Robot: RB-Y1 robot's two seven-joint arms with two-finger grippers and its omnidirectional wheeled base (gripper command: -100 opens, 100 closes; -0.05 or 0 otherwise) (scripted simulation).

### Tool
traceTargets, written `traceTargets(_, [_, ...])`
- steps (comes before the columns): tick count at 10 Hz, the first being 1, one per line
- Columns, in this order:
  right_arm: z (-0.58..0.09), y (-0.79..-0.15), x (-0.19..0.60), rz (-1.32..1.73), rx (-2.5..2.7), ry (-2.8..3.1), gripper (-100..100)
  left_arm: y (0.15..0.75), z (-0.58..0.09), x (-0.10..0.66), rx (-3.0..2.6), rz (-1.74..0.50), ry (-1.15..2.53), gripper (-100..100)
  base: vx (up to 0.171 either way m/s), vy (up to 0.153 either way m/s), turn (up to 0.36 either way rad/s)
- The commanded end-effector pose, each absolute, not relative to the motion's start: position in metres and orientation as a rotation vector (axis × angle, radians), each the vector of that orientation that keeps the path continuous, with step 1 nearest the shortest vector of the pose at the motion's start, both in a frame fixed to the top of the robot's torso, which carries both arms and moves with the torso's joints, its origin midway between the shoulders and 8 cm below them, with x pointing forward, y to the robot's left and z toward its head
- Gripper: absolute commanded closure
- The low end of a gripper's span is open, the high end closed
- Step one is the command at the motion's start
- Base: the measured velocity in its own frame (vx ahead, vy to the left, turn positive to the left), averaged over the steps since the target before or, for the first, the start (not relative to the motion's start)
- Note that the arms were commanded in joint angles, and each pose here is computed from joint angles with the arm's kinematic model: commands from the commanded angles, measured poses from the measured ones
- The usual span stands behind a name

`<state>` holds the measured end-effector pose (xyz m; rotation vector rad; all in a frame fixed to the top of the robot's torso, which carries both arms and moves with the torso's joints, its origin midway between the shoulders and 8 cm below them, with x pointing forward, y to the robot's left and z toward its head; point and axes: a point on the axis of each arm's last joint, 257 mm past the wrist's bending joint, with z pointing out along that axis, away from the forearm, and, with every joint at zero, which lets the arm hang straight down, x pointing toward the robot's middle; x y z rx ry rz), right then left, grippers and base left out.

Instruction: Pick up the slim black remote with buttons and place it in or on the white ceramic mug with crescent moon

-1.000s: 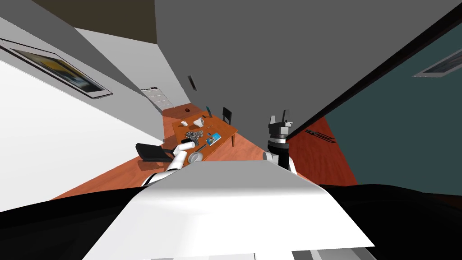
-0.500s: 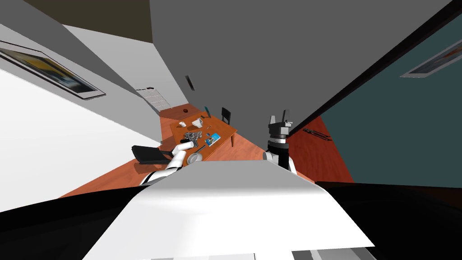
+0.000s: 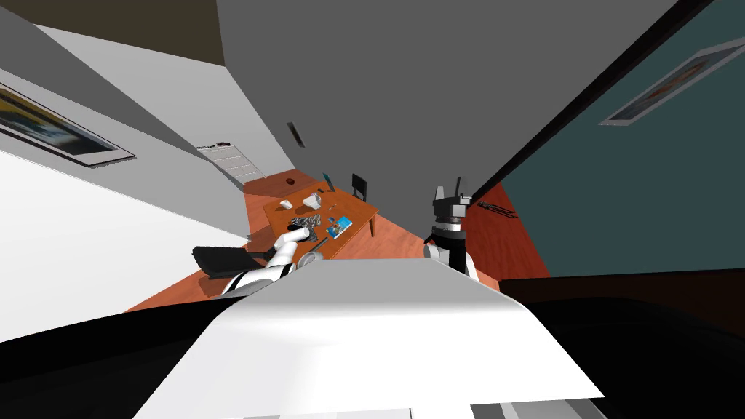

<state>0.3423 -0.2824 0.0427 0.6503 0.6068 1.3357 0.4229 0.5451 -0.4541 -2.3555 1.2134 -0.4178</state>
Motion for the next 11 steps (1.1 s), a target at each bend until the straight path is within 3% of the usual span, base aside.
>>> traceTargets(1, [0.043, -0.282, 0.342, 1.336, 0.650, 0.607, 0, 0.550, -0.463, 0.410, -2.409, -0.382, 1.197, -100, 0.009, 0.014, -0.102])
traceTargets(11, [0.043, -0.282, 0.342, 1.336, 0.650, 0.607, 0, 0.555, -0.499, 0.331, -2.756, -0.167, 1.038, -100, 0.011, 0.008, -0.095])
